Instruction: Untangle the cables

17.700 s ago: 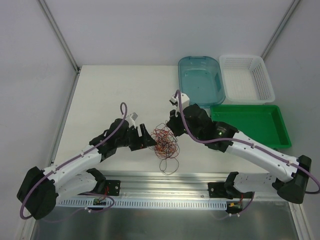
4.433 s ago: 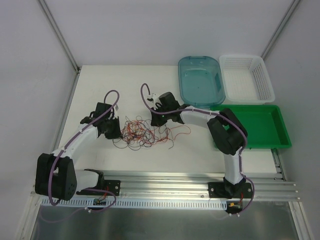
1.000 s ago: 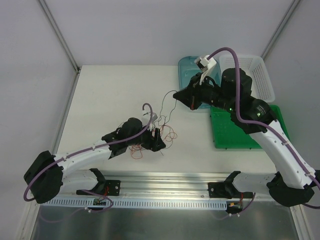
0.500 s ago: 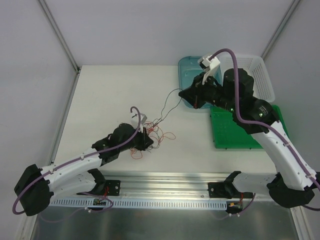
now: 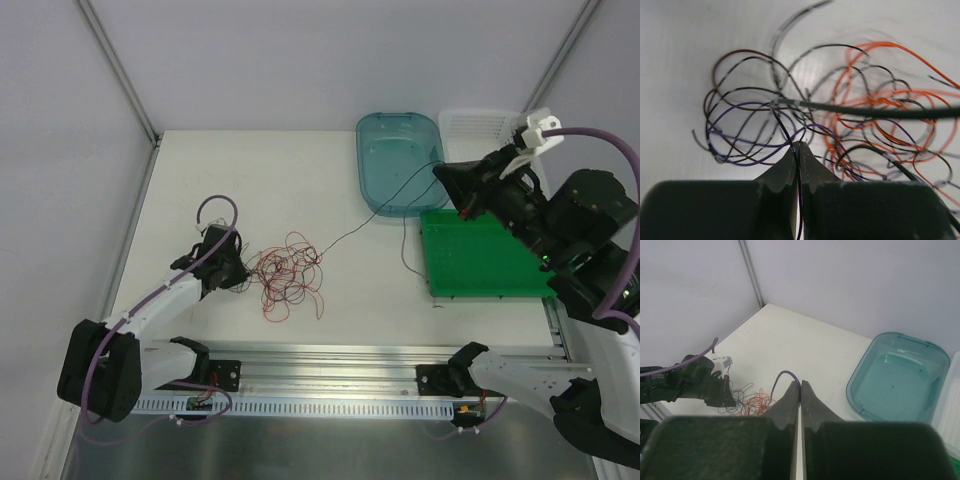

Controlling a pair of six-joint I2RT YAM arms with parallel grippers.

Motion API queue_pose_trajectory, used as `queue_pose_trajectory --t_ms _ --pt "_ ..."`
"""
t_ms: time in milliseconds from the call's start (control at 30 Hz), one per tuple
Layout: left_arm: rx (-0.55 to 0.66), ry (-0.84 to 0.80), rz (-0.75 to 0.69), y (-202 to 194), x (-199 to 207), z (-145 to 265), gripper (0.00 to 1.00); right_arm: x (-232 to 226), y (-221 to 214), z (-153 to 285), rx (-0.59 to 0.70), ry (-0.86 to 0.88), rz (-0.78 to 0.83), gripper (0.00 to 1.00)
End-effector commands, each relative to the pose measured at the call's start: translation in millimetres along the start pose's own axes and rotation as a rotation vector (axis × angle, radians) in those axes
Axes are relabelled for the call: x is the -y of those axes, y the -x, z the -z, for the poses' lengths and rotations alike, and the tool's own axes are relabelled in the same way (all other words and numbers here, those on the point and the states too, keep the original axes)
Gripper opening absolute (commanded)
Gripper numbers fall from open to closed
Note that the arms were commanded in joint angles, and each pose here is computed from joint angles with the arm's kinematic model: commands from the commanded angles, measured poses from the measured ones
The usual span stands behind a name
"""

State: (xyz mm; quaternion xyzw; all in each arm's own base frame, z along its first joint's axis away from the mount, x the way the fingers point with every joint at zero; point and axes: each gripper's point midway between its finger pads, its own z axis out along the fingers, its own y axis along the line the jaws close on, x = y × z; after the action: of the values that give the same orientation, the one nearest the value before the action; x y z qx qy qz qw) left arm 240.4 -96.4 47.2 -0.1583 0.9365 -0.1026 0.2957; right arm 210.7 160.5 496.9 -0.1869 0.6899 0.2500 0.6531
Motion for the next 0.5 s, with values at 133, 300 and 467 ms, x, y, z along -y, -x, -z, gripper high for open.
queue_pose_trajectory --t_ms 133,300,467 --pt "0.043 0.090 0.211 50 -11 5 0.00 4 5 11 0.017 -0.017 0.010 0.01" --pt "0.114 0.168 0.196 95 -16 20 0.00 -14 -28 2 -0.073 0.084 -0.026 0.01" --pt "0.150 0.233 0.205 111 -34 26 0.00 -16 -33 13 -0.078 0.101 -0.035 0.01"
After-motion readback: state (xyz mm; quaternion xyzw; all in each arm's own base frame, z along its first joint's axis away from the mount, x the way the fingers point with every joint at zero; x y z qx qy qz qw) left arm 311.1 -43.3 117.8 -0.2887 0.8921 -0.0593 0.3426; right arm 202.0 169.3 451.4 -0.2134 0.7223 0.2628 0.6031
